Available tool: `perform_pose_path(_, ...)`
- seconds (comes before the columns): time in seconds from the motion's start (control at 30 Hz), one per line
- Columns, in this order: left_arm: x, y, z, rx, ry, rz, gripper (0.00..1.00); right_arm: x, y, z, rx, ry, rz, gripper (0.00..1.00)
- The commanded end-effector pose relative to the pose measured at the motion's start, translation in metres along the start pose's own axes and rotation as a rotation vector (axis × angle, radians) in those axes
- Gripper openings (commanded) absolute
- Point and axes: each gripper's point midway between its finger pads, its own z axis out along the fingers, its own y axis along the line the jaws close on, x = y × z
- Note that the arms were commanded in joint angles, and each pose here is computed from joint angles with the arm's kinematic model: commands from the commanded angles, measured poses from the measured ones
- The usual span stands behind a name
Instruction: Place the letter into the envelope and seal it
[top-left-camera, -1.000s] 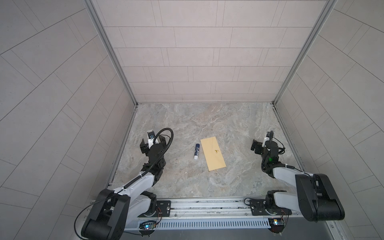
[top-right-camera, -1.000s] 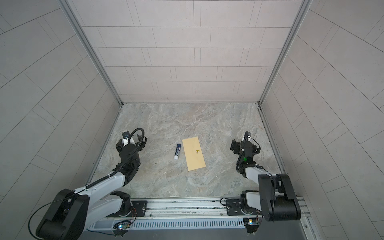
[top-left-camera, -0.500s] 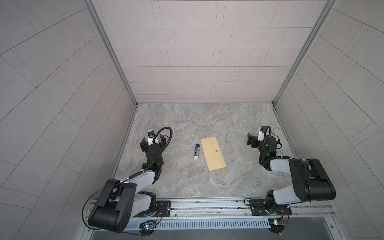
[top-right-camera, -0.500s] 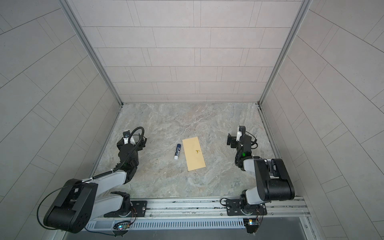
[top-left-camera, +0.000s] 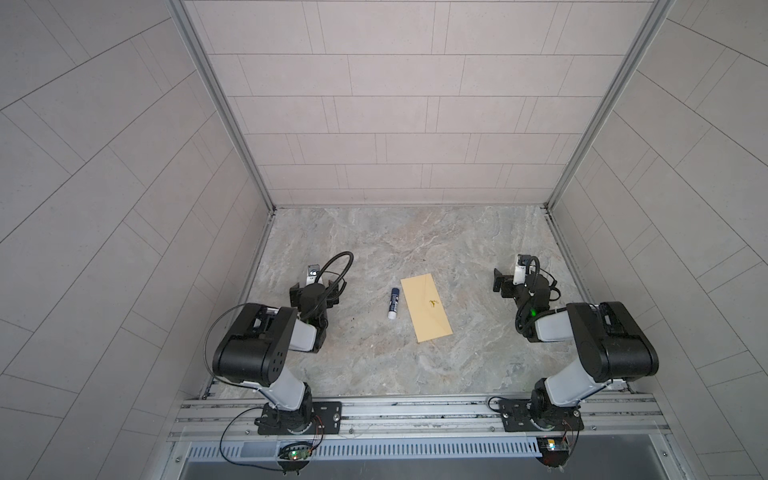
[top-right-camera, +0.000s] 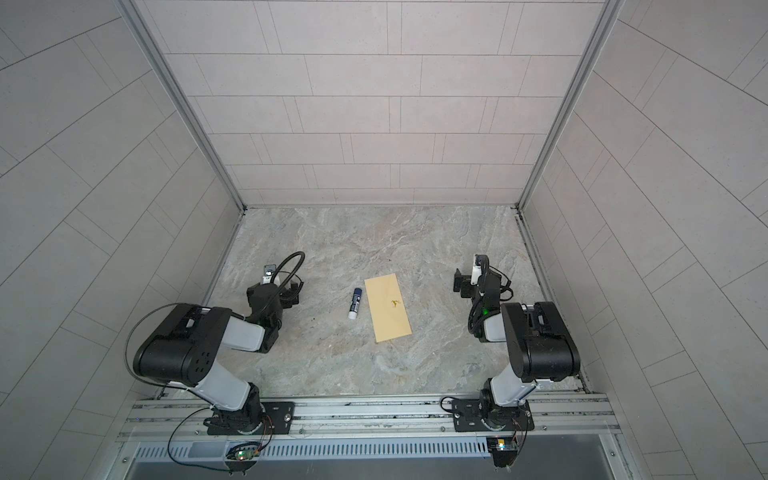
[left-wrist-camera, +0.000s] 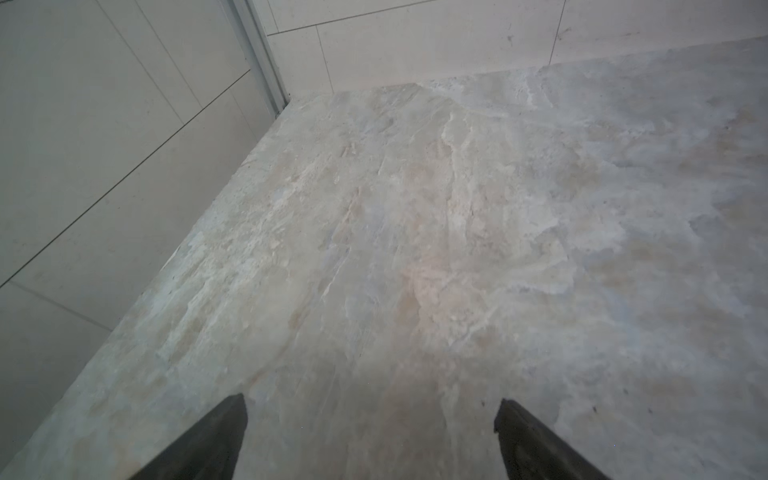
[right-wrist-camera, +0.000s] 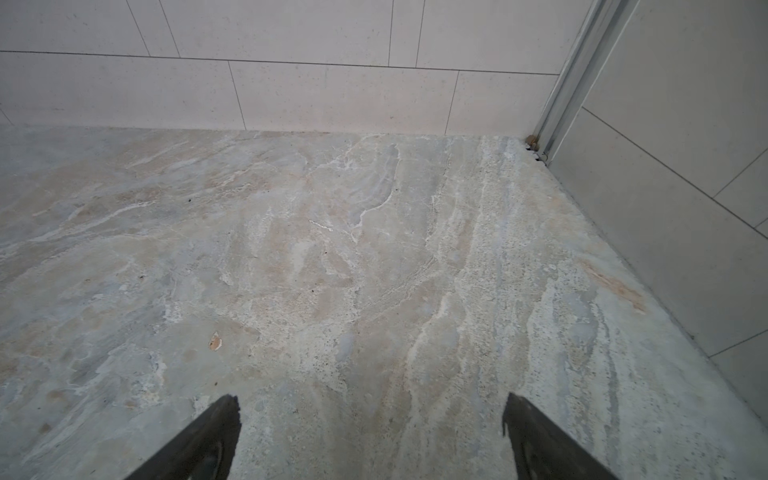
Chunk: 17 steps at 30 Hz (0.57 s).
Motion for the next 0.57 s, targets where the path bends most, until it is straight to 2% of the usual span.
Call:
perform_pose_path(0.0,-0.018,-0.001,0.012,0.079,0.011,-0.081,0.99,-0.005,-0.002,0.000,0.027,-0.023,-0.007,0.99)
perform_pose_path(0.07,-0.021,0.000,0.012,0.070,-0.041,-0.083,1.00,-0.005,-0.001,0.001,0.022,-0.017,-0.014,0.99)
perform_pose_path(0.13,-0.020,0.000,0.010,0.074,-0.016,-0.074,1.00,-0.005,-0.001,0.001,0.021,-0.015,-0.011,0.99)
perform_pose_path(0.33,-0.021,0.000,0.010,0.074,-0.039,-0.074,1.00,-0.005,-0.001,0.001,0.021,-0.015,-0.012,0.99)
perform_pose_path(0.4,-0.021,0.000,0.010,0.076,-0.034,-0.075,1.00,-0.004,0.013,0.004,-0.049,-0.005,-0.045,0.99)
perform_pose_path(0.53,-0.024,-0.003,0.006,0.100,-0.063,-0.069,1.00,-0.004,0.015,0.003,-0.050,-0.002,-0.062,0.99)
